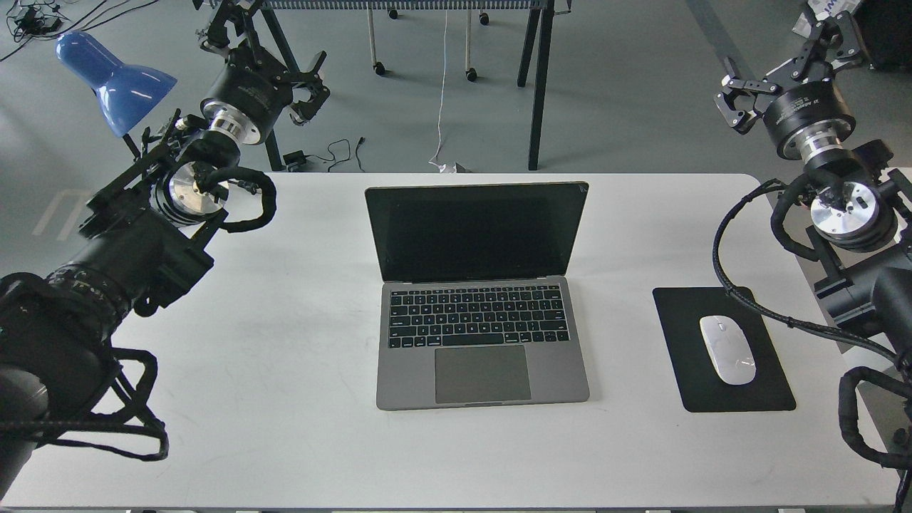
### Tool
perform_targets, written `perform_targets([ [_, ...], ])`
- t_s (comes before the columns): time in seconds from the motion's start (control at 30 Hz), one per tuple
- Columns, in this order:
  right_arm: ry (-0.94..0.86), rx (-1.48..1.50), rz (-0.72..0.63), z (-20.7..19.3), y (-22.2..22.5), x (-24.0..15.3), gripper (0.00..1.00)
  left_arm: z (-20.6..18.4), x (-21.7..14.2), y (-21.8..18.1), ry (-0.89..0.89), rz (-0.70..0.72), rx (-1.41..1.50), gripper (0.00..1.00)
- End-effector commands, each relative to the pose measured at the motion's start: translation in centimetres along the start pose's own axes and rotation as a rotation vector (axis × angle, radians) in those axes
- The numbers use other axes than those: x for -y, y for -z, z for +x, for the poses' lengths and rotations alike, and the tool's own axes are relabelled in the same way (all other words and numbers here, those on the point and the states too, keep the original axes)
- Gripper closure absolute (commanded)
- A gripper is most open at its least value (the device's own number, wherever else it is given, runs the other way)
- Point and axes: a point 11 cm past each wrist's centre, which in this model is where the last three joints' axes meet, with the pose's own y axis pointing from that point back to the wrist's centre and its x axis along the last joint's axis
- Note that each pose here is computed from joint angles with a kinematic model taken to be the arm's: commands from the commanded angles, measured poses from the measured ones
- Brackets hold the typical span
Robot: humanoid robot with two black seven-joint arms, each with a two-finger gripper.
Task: Close notebook with right arm
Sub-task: 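Raise the right gripper and swing it toward the laptop's screen top edge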
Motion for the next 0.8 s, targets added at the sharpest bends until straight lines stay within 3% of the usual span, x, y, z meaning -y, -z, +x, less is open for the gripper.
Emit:
perform_targets([
  [0.0, 0.005, -0.016, -0.021, -0.1, -0.7, -0.1, 0.0, -0.1, 0.0, -0.1, 0.002, -0.017, 0.002, 0.0],
  [0.27, 0.037, -0.033, -0.071, -1.4, -2.7, 0.2, 0.0, 0.0, 0.0, -0.6, 0.004, -0.064, 0.012, 0.0],
  [0.4, 0.09, -0.091, -0.118, -3.9, -3.8, 1.3, 0.0, 0.1, -0.1, -0.7, 0.002, -0.063, 0.014, 0.0],
  [0.77, 0.146, -0.17, -0.303, -10.2, -12.7, 2.4, 0.0, 0.1, -0.2, -0.6, 0.001, -0.06, 0.015, 0.0],
])
